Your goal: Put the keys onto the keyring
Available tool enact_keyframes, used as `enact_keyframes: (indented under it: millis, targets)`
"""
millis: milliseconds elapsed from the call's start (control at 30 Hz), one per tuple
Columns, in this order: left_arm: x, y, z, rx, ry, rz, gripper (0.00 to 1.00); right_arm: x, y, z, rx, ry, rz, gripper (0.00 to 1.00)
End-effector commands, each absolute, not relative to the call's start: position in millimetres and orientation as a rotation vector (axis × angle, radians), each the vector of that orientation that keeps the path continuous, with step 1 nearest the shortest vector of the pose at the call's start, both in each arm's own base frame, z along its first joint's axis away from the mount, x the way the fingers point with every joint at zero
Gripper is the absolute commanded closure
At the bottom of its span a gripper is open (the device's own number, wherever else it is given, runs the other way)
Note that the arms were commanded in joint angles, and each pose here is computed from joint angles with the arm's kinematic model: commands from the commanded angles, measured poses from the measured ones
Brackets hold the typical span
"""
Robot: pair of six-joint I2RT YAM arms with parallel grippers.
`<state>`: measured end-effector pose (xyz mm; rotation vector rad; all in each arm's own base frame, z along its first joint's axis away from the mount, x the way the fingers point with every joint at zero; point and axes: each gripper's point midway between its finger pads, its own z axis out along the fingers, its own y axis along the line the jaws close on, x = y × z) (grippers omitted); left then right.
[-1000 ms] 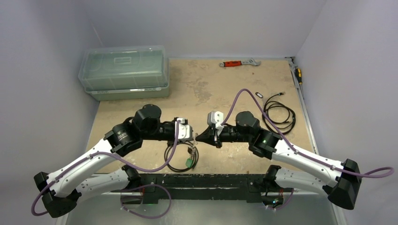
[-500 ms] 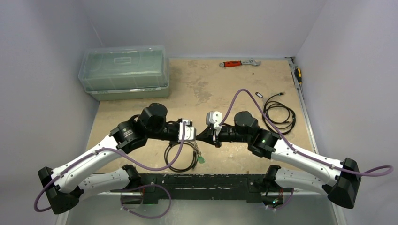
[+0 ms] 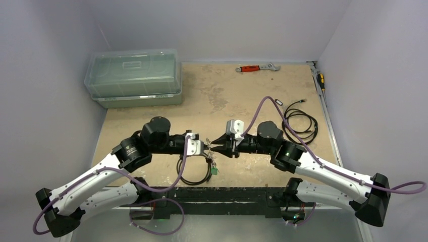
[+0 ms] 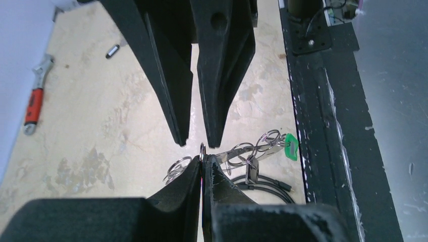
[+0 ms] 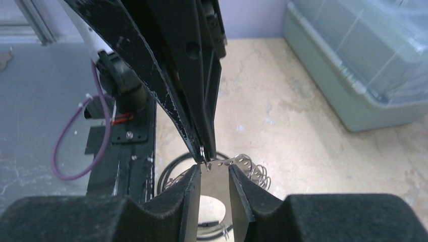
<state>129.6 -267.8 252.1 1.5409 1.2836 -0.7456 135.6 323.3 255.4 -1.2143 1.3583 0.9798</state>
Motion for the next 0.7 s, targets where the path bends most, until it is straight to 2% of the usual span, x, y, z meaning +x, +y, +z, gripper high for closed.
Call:
enact_keyframes:
  millis: [0,467,667]
  targets:
    - [124,-276,295,1.402,1.093,-0.798,1.0,128,319,293,-1.139,1.208,1.015,0.7]
    - [109,-266,340,1.082,0.888,-0.935,1.0,112,319,305,-1.144,1.12,1.098,0.7]
    - [101,-265,338,1.085,0.843,-0.963,1.0,108,318,313,-1.145,1.087,1.113,0.7]
